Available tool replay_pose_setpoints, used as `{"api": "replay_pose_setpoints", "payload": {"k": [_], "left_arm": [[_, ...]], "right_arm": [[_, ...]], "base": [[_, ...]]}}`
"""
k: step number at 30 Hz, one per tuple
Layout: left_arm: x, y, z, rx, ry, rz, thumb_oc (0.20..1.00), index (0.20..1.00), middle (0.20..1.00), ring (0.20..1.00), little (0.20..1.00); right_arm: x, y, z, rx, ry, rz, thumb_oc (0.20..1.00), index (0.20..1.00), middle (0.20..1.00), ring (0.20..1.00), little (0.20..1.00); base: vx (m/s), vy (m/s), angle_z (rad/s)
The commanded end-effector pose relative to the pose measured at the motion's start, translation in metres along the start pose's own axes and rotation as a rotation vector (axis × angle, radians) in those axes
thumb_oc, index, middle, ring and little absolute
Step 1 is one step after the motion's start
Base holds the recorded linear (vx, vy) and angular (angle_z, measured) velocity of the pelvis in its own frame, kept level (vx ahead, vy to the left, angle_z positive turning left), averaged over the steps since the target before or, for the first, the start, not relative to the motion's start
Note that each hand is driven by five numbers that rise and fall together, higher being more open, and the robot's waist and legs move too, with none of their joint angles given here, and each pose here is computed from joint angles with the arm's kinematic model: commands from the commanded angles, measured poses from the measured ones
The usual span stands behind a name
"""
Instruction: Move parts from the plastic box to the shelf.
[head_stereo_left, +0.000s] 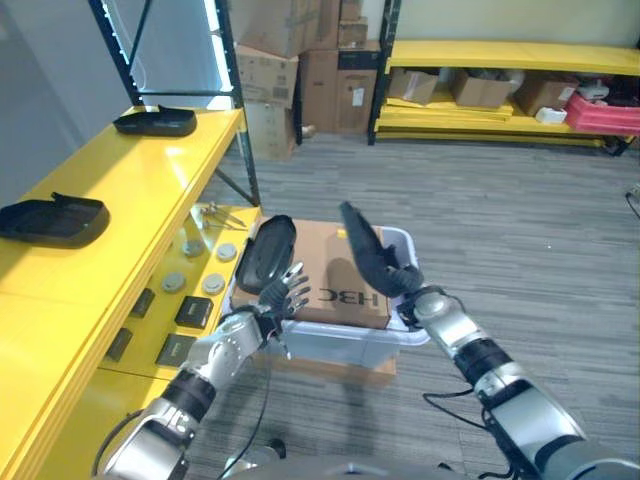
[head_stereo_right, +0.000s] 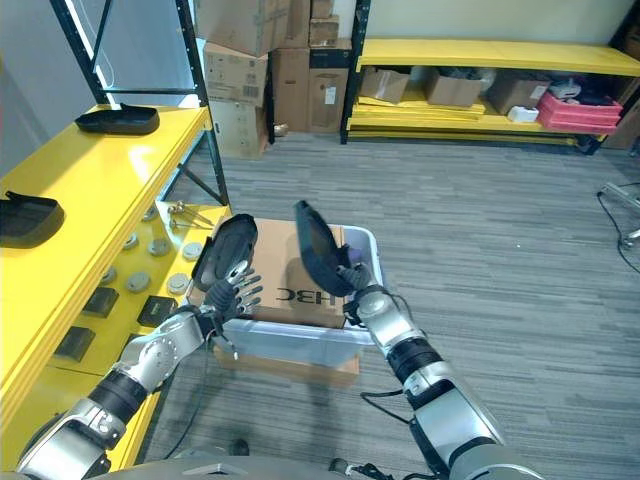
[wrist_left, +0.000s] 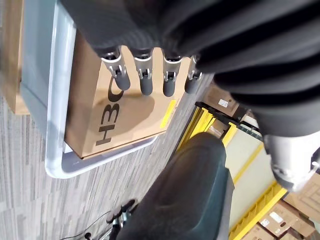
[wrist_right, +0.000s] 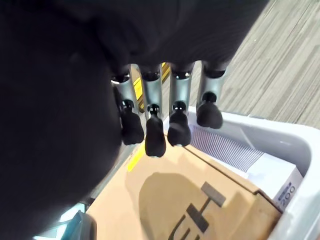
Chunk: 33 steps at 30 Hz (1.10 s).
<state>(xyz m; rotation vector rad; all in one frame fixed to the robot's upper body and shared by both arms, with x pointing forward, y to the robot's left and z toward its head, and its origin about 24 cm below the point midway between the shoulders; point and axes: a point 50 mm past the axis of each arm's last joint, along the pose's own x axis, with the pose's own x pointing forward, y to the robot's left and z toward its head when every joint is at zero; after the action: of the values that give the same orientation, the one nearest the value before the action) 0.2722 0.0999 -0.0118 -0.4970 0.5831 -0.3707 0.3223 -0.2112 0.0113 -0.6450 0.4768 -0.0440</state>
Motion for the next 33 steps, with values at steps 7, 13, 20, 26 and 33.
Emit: {"api": "replay_pose_setpoints", "payload": {"k": [7, 13, 20, 26, 33], "left_arm": [[-0.028, 0.028, 0.000, 0.019, -0.043, -0.083, 1.000, 1.000, 1.000, 1.000, 1.000], [-0.042, 0.045, 0.006, 0.068, -0.075, -0.095, 1.000, 1.000, 1.000, 1.000, 1.000], [-0.052, 0.060, 0.010, 0.101, -0.102, -0.105, 1.000, 1.000, 1.000, 1.000, 1.000], [-0.054, 0.066, 0.010, 0.121, -0.115, -0.098, 1.000, 1.000, 1.000, 1.000, 1.000], [-0.057, 0.069, 0.007, 0.135, -0.103, -0.112, 1.000, 1.000, 1.000, 1.000, 1.000]], "right_arm": [[0.004, -0.087, -0.015, -0.043, 0.036, -0.316, 0.200, 0.200, 0.200, 0.200, 0.200], [0.004, -0.101, -0.034, -0.008, 0.104, -0.389, 0.200, 0.200, 0.200, 0.200, 0.200], [0.006, -0.113, -0.043, 0.040, 0.130, -0.451, 0.200, 0.200, 0.200, 0.200, 0.200], [0.006, -0.119, -0.043, 0.102, 0.150, -0.489, 1.000, 1.000, 1.000, 1.000, 1.000], [0.004, -0.122, -0.052, 0.206, 0.163, -0.520, 1.000, 1.000, 1.000, 1.000, 1.000]], "base": [[-0.10, 0.030, 0.22], [-0.10, -0.088, 0.26], [-0.13, -0.084, 0.15], [-0.05, -0.057, 0.05], [0.00, -0.015, 0.09]]}}
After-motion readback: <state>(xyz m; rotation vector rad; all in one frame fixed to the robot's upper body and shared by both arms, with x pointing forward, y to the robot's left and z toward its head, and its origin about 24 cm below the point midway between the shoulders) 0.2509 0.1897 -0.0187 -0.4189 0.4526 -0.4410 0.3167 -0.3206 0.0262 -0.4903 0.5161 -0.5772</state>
